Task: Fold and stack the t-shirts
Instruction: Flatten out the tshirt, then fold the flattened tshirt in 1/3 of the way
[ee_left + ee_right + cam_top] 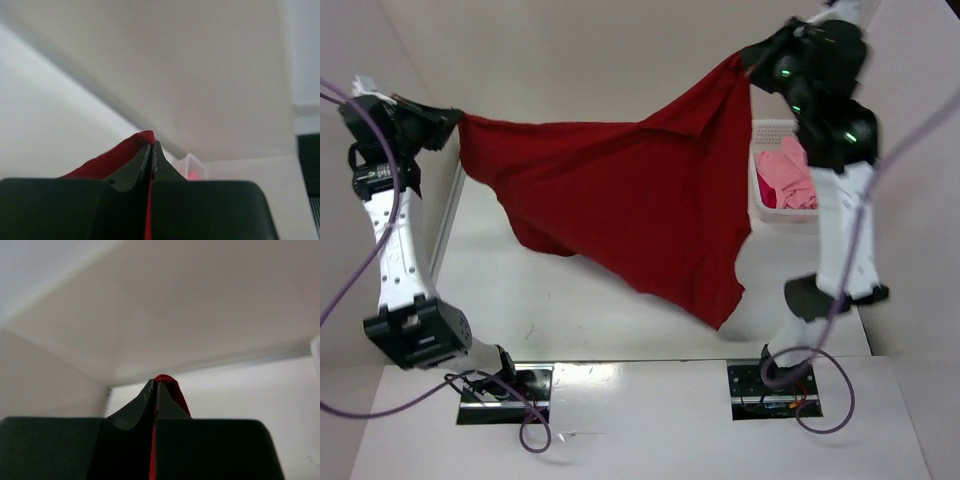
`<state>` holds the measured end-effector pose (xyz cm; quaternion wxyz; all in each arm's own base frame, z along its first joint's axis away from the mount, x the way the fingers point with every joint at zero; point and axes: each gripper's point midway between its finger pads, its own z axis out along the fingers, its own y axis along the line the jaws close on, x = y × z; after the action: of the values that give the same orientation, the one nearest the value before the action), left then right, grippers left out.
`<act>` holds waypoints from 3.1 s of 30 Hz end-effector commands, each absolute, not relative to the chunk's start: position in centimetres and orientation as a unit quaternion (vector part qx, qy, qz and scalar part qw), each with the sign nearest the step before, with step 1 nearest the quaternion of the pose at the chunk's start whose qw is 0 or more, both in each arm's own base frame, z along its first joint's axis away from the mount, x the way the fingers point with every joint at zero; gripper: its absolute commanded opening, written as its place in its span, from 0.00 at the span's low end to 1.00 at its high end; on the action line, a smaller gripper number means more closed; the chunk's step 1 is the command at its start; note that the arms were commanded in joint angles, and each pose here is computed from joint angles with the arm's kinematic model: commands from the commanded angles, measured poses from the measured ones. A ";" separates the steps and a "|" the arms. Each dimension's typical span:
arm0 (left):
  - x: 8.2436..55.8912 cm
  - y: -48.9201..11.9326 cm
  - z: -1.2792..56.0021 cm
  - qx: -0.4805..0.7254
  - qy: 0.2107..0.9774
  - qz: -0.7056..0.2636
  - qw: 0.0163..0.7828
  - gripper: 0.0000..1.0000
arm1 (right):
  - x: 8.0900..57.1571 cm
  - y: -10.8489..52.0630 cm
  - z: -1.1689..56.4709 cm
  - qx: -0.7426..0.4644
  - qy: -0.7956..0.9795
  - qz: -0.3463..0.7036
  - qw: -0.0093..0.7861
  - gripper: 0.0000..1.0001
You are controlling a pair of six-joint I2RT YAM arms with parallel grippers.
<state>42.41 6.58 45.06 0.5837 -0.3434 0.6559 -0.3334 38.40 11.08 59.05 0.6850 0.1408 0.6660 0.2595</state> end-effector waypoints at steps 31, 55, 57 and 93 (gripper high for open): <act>43.6 6.5 28.2 -0.356 0.722 -0.356 0.475 0.00 | 37.6 12.9 25.9 0.162 0.858 0.268 0.409 0.00; 28.0 6.1 11.8 -0.458 0.813 -0.177 0.312 0.00 | 18.0 12.7 15.0 0.263 0.904 0.279 0.191 0.00; 28.7 6.3 12.0 -0.459 0.809 -0.184 0.318 0.00 | 19.6 12.2 16.0 0.248 0.907 0.262 0.219 0.00; 46.8 6.6 9.5 -0.465 0.790 -0.227 0.328 0.00 | 50.0 7.8 14.8 0.231 0.898 0.152 0.341 0.00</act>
<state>43.22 6.10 6.49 0.2724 -0.4798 0.8073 -0.2092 46.59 9.01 11.52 0.2753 0.2352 0.9183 0.1599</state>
